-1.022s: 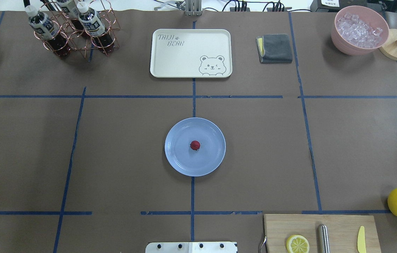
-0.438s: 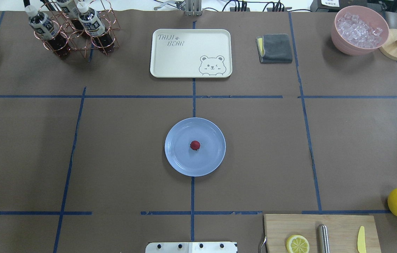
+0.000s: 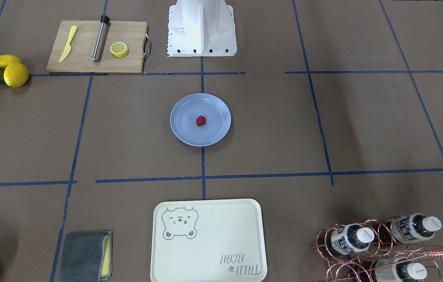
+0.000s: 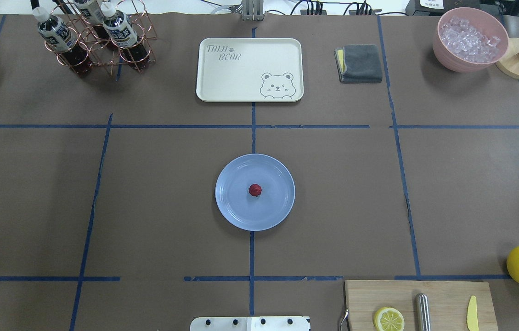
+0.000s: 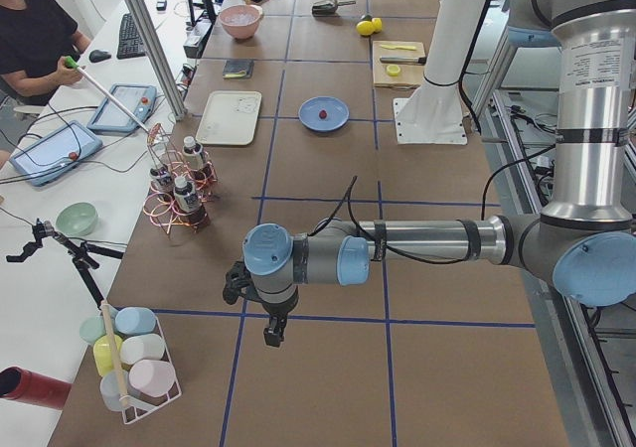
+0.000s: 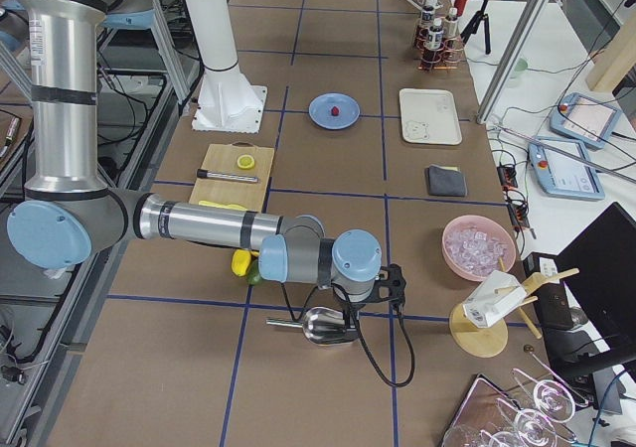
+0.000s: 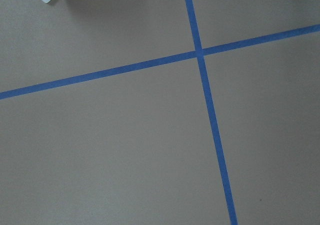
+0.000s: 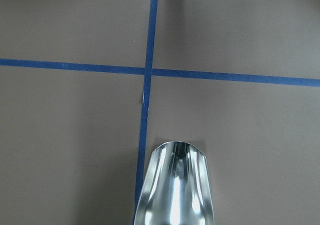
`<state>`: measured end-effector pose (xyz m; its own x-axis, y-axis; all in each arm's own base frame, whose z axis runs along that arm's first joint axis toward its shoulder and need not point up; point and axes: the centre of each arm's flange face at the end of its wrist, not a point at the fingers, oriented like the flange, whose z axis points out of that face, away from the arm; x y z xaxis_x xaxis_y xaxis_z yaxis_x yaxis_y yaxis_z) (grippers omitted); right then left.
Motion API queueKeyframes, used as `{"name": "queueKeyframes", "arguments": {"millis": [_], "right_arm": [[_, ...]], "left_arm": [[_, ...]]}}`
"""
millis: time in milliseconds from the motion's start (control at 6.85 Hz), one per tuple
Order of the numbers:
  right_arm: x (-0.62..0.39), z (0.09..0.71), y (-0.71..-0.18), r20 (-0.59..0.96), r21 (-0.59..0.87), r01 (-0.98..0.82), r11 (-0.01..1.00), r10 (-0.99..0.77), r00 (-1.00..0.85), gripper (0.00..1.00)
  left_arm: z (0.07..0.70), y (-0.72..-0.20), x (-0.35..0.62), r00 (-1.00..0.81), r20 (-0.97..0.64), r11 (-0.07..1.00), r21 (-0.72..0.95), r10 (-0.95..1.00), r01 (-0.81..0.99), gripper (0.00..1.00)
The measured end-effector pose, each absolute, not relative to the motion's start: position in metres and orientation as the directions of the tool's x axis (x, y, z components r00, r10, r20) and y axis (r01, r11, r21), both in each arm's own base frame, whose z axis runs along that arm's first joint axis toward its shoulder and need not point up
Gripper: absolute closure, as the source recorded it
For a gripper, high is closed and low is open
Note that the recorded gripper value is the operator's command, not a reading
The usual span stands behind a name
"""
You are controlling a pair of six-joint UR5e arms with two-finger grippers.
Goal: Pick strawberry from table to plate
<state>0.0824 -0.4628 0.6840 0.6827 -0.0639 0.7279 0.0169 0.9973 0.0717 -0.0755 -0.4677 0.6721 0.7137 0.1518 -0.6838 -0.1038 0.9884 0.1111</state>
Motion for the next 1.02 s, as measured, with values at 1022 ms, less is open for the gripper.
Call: {"name": "queueKeyframes", "arguments": {"millis": [1022], "right_arm": [[0.0824, 0.6820, -0.4635, 0.728, 0.075, 0.016, 0.997, -0.066, 0.683, 0.00]], "left_arm": [[0.6684, -0.4695, -0.0751, 0.721, -0.691, 0.998, 0.049, 0.057, -0.032, 0.00]]}}
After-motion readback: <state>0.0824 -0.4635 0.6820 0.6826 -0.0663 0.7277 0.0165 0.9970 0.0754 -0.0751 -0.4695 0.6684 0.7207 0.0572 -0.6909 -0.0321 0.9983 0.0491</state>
